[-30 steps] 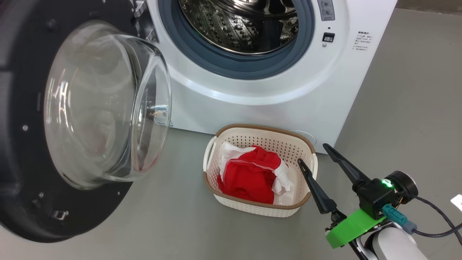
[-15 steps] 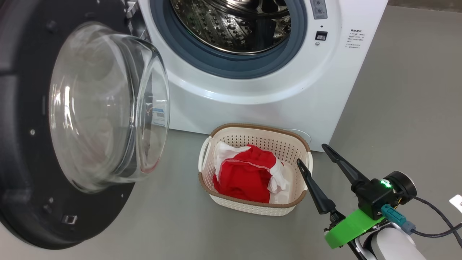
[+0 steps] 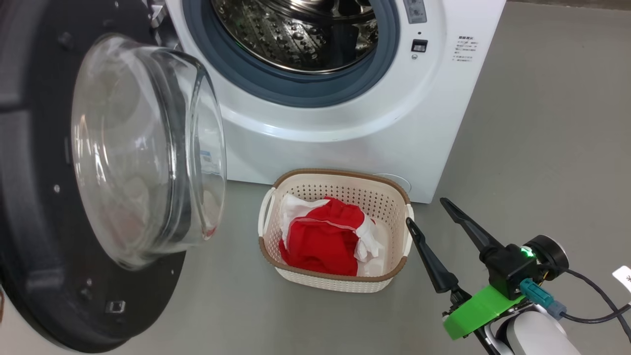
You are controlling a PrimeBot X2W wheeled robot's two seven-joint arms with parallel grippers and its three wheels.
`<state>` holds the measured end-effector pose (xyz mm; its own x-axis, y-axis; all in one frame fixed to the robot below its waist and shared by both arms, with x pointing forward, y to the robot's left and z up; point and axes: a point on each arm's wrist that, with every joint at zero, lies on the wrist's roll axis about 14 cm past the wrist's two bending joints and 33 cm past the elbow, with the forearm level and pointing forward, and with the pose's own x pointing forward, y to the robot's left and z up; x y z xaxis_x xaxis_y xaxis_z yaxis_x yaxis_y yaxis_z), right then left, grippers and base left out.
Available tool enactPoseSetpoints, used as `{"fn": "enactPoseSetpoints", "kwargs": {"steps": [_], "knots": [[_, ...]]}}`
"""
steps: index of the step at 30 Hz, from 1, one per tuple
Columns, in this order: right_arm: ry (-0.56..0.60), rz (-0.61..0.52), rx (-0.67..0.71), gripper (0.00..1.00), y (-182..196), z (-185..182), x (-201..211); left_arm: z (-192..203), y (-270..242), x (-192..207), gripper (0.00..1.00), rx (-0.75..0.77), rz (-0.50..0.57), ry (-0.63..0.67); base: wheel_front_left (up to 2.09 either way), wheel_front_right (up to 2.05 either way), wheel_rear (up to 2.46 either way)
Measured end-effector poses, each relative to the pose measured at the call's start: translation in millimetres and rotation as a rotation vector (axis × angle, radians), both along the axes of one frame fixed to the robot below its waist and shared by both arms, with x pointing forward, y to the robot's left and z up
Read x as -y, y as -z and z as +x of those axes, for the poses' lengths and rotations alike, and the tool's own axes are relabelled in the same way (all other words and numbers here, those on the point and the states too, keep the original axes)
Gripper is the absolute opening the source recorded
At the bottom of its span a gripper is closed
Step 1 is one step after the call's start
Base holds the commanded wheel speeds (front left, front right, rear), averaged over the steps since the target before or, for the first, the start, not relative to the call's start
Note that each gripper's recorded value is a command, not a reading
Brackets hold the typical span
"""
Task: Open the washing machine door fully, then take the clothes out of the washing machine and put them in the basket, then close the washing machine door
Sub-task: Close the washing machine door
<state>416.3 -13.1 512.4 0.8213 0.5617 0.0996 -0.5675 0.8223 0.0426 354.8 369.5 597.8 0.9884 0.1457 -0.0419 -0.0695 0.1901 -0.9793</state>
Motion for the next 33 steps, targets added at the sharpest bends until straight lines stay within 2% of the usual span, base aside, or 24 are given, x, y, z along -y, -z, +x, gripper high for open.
{"fn": "enactPoseSetpoints", "kwargs": {"steps": [17, 33], "knots": [[0.045, 0.009, -0.008, 1.00, 0, -2, 14, 13, -16, 48, 0.00, 0.072, 0.020, 0.127, 0.00, 0.00, 0.00], [0.090, 0.010, -0.025, 1.00, 5, -2, 29, 34, -19, 94, 0.00, 0.109, -0.024, 0.242, 0.00, 0.00, 0.00]]}}
